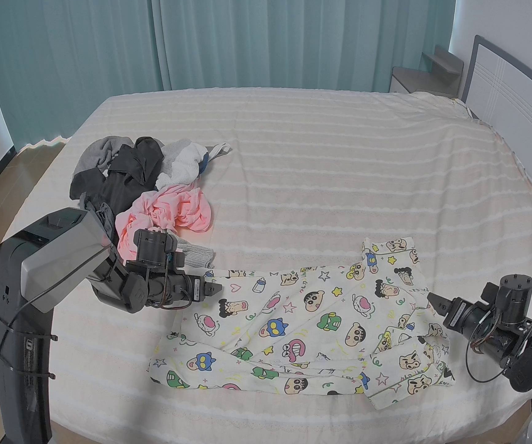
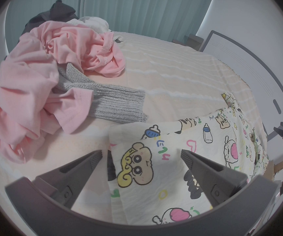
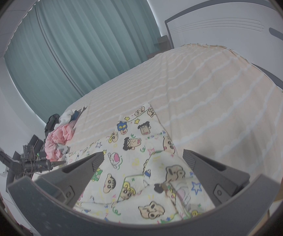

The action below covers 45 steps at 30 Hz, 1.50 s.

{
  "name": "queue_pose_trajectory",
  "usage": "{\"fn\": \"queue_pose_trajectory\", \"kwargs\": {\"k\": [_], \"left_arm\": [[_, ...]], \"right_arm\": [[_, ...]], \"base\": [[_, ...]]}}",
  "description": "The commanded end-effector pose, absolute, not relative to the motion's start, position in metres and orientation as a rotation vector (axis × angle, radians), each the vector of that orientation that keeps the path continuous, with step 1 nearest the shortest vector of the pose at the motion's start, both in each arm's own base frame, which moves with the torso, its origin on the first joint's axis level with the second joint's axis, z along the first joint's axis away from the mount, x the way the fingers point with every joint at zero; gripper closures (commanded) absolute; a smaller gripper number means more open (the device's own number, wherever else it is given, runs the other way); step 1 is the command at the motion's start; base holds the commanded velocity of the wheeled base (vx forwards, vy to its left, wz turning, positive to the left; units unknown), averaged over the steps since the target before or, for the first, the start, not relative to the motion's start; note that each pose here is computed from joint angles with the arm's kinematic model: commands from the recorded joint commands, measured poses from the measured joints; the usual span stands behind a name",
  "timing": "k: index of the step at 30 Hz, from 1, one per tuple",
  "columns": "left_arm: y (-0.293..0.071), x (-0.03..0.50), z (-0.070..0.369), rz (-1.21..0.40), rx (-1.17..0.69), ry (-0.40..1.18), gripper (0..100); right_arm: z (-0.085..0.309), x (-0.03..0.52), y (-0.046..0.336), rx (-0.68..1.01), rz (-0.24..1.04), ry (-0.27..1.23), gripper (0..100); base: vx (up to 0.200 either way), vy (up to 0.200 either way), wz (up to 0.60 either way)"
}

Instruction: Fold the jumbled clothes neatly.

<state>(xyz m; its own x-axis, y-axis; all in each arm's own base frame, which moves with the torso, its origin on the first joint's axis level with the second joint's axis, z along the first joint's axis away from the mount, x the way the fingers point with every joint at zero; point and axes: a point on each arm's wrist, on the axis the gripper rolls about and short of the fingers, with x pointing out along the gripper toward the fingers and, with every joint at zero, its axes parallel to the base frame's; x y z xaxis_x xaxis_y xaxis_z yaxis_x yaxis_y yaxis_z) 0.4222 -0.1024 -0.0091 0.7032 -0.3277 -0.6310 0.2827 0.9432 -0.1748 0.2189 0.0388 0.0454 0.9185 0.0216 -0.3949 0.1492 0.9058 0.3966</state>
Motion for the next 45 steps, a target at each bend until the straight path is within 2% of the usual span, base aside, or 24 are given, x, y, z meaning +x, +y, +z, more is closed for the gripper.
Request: {"fn": "queue_pose_trajectory", "kwargs": {"k": [1, 4, 5, 12, 15, 18, 25, 30, 36, 45], "left_arm": [[-0.107, 0.422, -0.013, -0.363, -0.111, 0.733, 0], [-0.110, 0.422, -0.013, -0.372, -0.138, 0.735, 0], [-0.110, 0.424, -0.012, -0.372, -0.139, 0.731, 100], [-0.111, 0.426, -0.011, -0.353, -0.132, 0.714, 100], [-0.109, 0.427, -0.008, -0.285, -0.128, 0.679, 100], [-0.110, 0.425, -0.007, -0.216, -0.151, 0.649, 100], [-0.117, 0.415, 0.009, -0.152, -0.174, 0.585, 100], [-0.119, 0.409, 0.015, -0.141, -0.171, 0.548, 100], [-0.138, 0.406, 0.007, -0.152, -0.151, 0.545, 100], [-0.151, 0.403, 0.002, -0.175, -0.145, 0.533, 100]], "right_arm": [[0.040, 0.239, 0.030, 0.439, -0.097, 0.393, 0], [0.037, 0.251, 0.027, 0.413, -0.085, 0.417, 0], [0.038, 0.261, 0.025, 0.407, -0.065, 0.434, 0], [0.049, 0.322, 0.009, 0.347, 0.043, 0.538, 0], [0.056, 0.359, -0.002, 0.349, 0.081, 0.568, 0], [0.057, 0.384, -0.014, 0.351, 0.066, 0.599, 0], [0.049, 0.393, -0.030, 0.374, 0.066, 0.635, 0], [0.021, 0.402, -0.044, 0.382, 0.101, 0.683, 0], [0.012, 0.418, -0.044, 0.406, 0.204, 0.676, 0], [0.008, 0.443, -0.039, 0.419, 0.249, 0.703, 0]], "base": [[0.000, 0.000, 0.00], [0.000, 0.000, 0.00], [0.000, 0.000, 0.00], [0.000, 0.000, 0.00], [0.000, 0.000, 0.00], [0.000, 0.000, 0.00], [0.000, 0.000, 0.00], [0.000, 0.000, 0.00], [0.000, 0.000, 0.00], [0.000, 0.000, 0.00]]}}
